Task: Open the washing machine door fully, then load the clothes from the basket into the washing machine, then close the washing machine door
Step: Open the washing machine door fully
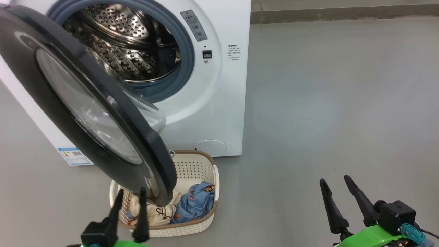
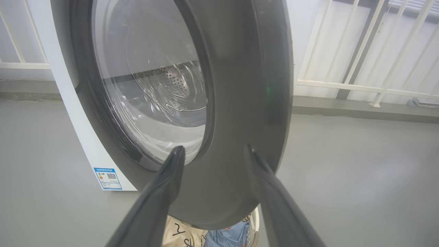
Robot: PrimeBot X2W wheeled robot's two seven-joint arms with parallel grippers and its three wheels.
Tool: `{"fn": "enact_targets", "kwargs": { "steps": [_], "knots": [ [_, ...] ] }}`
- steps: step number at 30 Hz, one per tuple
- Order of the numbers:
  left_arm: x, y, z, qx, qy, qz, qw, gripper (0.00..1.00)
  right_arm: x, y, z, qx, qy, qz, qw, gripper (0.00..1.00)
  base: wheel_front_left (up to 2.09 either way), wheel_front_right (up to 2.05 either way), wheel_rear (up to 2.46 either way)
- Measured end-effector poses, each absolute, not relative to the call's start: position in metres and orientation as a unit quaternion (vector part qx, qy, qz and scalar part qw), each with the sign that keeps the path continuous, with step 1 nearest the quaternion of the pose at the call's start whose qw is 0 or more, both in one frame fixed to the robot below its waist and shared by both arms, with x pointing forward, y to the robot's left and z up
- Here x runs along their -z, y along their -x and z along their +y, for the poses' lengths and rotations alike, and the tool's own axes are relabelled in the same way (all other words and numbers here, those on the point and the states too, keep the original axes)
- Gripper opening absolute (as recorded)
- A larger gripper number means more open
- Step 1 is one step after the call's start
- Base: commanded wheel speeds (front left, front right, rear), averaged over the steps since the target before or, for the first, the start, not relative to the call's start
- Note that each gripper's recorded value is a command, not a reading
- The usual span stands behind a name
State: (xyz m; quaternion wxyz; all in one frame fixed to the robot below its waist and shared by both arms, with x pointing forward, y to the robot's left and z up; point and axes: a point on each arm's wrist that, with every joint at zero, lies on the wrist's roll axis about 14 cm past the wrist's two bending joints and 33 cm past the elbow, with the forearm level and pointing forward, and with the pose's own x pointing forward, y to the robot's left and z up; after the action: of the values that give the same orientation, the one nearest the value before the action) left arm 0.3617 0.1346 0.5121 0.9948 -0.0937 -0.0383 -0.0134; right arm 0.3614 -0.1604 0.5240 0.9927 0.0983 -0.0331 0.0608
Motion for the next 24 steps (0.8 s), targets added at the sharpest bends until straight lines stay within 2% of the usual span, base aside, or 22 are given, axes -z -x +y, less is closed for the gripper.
{"fn": "enact_targets", "kwargs": {
  "steps": [17,24],
  "knots": [
    [-0.558,-0.365,0.146,0.006,0.11,-0.11,0.988,0.0,-0.52,-0.359,-0.16,-0.06,-0.1,-0.03,0.993,1.0,0.0,0.0,0.0],
    [-0.616,-0.376,0.151,0.008,0.114,-0.197,0.974,0.0,-0.518,-0.358,-0.16,-0.059,-0.102,-0.029,0.993,1.0,0.0,0.0,0.0]
  ]
}}
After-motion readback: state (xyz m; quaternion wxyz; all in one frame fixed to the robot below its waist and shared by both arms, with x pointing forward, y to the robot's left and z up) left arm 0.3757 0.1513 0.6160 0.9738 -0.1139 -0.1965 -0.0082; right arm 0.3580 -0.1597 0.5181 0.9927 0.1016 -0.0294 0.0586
